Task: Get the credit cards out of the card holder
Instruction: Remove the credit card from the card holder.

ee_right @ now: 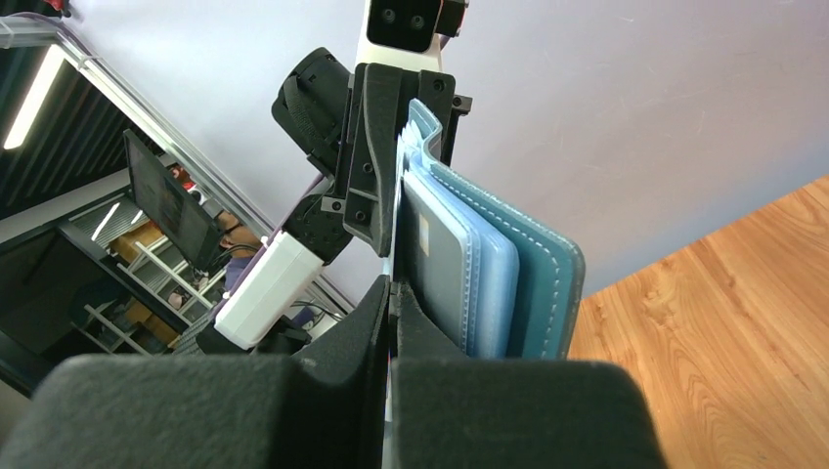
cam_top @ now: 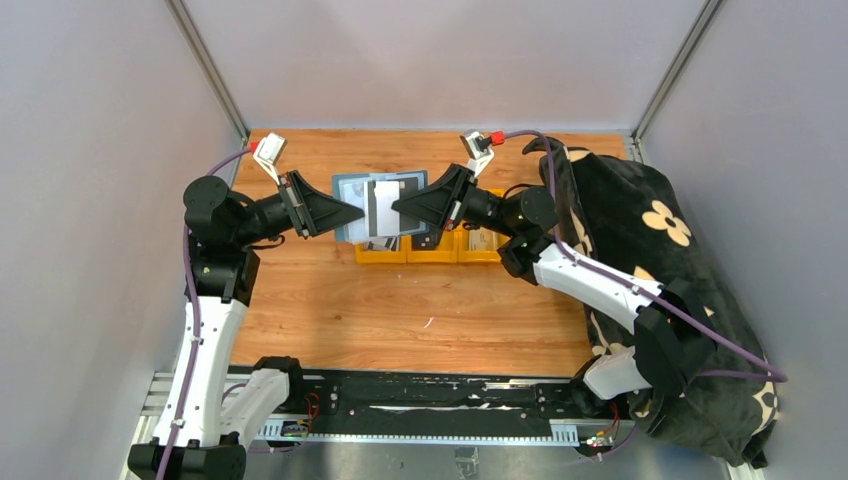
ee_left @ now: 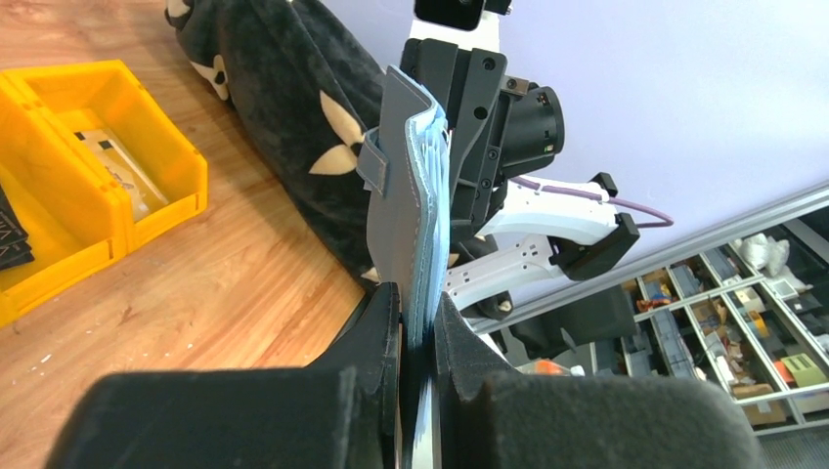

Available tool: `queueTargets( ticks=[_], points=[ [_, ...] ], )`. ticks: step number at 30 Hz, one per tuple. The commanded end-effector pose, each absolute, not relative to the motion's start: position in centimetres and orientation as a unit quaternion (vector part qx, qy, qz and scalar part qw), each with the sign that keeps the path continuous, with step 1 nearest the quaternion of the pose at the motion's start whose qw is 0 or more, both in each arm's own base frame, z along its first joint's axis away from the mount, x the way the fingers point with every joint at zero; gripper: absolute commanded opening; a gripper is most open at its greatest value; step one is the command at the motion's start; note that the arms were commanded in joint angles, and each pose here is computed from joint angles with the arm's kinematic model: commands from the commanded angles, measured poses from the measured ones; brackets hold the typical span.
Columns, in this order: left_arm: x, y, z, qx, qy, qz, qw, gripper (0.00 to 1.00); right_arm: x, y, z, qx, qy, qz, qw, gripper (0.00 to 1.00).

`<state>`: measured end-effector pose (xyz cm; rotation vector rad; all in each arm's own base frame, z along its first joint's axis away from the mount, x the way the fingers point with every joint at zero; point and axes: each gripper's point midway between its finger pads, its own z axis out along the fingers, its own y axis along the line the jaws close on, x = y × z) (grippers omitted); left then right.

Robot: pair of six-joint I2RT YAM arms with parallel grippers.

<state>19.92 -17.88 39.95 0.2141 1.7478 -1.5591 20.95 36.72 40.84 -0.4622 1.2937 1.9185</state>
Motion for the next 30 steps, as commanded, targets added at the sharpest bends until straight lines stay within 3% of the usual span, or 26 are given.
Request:
queueTargets(
  ticks=[1,6,12,14,17,24,30],
  points=[
    [19.4,-17.8,41.4,0.106,0.669,-0.610,0.410,0.00,20.7,36.2,41.8,-0.191,0.490,0.752,0.396,0.00],
    [20.1,-17.4,40.4,0.095,0.689,-0.582,0.420,0.00,19.8,37.3,42.1,-0.207,0.479,0.764,0.379,0.23],
    [20.3,-17.4,39.9,0.092,0.700,-0.575,0.413,0.00,19.4,38.4,42.2,-0.221,0.473,0.772,0.361,0.27],
    [20.3,-17.4,40.0,0.093,0.699,-0.575,0.415,0.00,19.2,38.6,42.1,-0.227,0.474,0.772,0.357,0.25],
    [20.2,-17.4,39.9,0.096,0.701,-0.573,0.413,0.00,19.4,38.5,42.0,-0.229,0.480,0.769,0.354,0.01],
    [20.4,-17.0,39.1,0.123,0.717,-0.537,0.426,0.00,21.7,34.3,42.8,-0.213,0.502,0.738,0.398,0.00],
    [20.8,-16.4,38.3,0.144,0.735,-0.494,0.442,0.00,27.2,27.2,41.2,-0.143,0.585,0.647,0.467,0.00]
  ],
)
